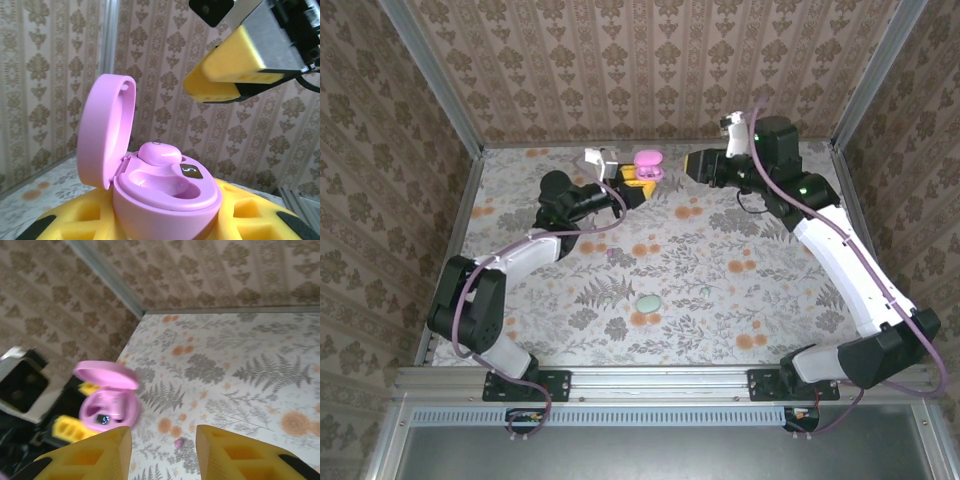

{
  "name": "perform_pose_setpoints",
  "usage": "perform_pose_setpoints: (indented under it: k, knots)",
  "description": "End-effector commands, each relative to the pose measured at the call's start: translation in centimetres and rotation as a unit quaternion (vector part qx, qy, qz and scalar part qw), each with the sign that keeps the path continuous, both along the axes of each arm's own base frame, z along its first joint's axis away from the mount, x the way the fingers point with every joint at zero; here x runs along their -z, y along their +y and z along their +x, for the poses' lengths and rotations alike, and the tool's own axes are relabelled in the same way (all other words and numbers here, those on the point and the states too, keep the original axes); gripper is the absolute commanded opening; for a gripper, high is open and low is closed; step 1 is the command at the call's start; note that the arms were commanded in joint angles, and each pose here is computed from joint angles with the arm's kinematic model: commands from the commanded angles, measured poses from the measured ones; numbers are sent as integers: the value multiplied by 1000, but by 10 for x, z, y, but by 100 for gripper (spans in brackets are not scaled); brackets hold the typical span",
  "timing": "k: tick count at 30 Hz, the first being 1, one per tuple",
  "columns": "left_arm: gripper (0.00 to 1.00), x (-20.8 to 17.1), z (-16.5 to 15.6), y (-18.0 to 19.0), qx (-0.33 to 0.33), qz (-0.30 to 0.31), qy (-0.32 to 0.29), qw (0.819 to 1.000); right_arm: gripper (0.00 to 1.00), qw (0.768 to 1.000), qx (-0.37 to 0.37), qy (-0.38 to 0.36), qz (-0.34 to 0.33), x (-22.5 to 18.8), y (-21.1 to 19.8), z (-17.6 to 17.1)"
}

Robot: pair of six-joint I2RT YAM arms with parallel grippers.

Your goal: Insert wireless bluetooth earbuds into charging case

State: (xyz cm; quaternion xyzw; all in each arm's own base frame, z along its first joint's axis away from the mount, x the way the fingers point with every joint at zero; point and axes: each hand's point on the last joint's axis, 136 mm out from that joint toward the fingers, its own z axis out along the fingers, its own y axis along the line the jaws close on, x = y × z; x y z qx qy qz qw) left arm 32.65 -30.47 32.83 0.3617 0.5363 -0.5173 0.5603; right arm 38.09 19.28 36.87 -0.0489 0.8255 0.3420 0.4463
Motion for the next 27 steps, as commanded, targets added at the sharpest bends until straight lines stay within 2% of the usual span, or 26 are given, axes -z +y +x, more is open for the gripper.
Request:
perform_pose_setpoints:
  k: [1, 6, 12, 15, 20, 27]
  knots:
    - [31, -19, 2, 26, -55, -12, -40, 998, 40, 994, 66, 90, -4, 54, -16, 27]
    - [31, -22, -4, 48, -103, 0, -55, 993, 38, 973, 27, 227, 0, 130, 11, 41]
    - [31, -29, -18, 68, -144, 34, -80, 986, 37, 945, -34, 325, -10, 203, 75, 45]
    - [32, -32, -27, 73, -154, 52, -93, 982, 37, 934, -69, 350, -14, 227, 113, 41]
    - [32, -41, -35, 78, -158, 50, -102, 981, 37, 921, -98, 377, -30, 257, 161, 28]
    - [32, -47, -37, 78, -155, 35, -100, 982, 37, 907, -102, 404, -66, 292, 191, 15]
